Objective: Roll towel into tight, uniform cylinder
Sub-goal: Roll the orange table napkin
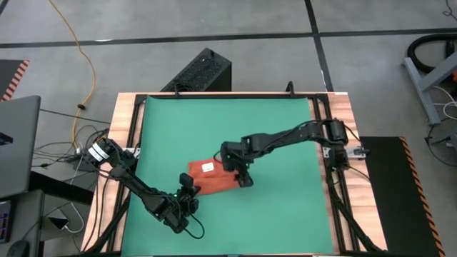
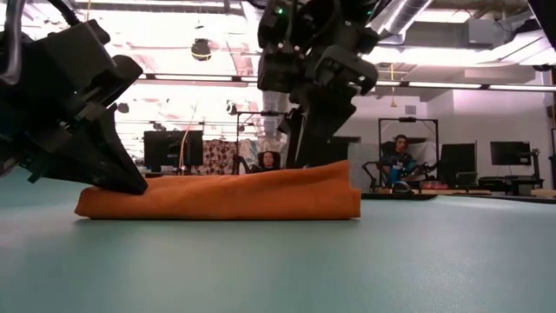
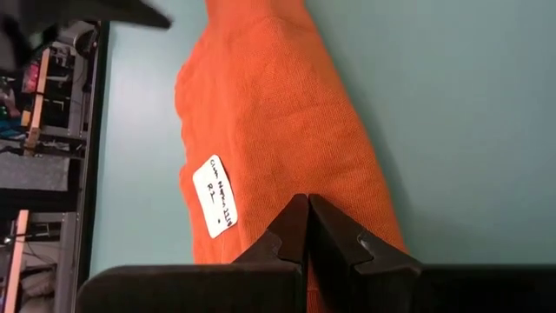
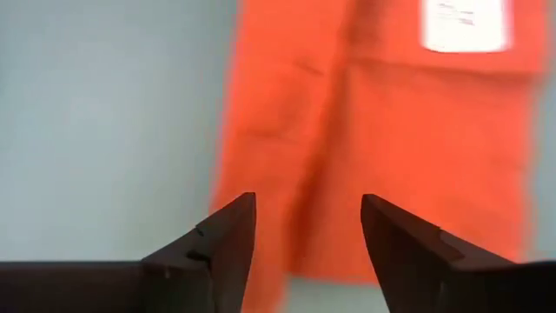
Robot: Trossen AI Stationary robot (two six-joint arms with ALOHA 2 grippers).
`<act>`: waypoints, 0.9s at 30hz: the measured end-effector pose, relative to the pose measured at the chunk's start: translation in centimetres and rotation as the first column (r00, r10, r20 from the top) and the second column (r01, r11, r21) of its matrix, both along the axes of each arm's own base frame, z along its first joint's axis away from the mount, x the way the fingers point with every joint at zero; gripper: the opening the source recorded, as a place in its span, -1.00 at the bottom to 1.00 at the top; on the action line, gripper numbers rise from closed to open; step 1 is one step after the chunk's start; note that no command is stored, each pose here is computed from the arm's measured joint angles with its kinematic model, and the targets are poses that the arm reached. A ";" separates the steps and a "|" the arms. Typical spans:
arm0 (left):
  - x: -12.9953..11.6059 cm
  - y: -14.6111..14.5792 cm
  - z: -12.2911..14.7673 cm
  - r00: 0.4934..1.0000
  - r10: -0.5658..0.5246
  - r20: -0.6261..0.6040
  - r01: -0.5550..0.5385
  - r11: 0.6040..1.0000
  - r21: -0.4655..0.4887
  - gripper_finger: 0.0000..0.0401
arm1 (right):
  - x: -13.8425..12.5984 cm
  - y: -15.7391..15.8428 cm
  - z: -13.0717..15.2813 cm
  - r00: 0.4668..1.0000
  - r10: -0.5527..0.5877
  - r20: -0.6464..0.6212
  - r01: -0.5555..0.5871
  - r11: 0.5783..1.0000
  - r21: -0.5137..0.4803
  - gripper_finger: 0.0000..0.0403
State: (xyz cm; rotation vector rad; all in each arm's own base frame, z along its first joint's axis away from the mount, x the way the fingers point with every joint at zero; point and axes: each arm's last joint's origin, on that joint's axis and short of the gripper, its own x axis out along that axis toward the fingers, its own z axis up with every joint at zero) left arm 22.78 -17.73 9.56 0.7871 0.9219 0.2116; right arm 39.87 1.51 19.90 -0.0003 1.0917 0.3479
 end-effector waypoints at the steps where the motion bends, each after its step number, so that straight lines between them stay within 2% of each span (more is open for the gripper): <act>1: 0.0 0.0 0.0 1.000 0.001 -0.003 -0.001 1.000 0.002 -1.00 | 0.0 -0.5 0.2 1.000 -0.005 -0.009 0.005 1.000 -0.012 0.11; 5: -0.2 0.2 -0.1 1.000 0.025 -0.010 -0.025 1.000 0.004 -1.00 | -0.4 -2.5 -0.1 0.998 -0.048 -0.037 0.046 0.998 -0.051 -0.14; 10: -0.4 0.4 -0.1 0.999 0.041 -0.012 -0.041 0.999 0.007 -1.00 | -0.1 -3.0 -0.5 1.000 -0.004 0.024 0.008 0.986 -0.167 -0.77; 12: -0.4 0.4 -0.1 0.999 0.042 -0.013 -0.042 0.999 0.010 -1.00 | 0.1 -3.0 -0.5 0.998 0.025 0.053 -0.013 0.980 -0.201 -0.93; 22: -0.5 0.4 -0.1 0.998 0.056 -0.009 -0.056 0.998 0.006 -1.00 | -0.3 -3.6 -3.2 0.990 0.031 0.135 0.000 0.976 -0.220 -0.97; 27: -0.5 0.5 -0.1 0.998 0.061 -0.008 -0.061 0.998 0.005 -1.00 | -0.9 -4.1 -4.1 0.994 -0.003 0.108 0.028 0.972 -0.234 -0.97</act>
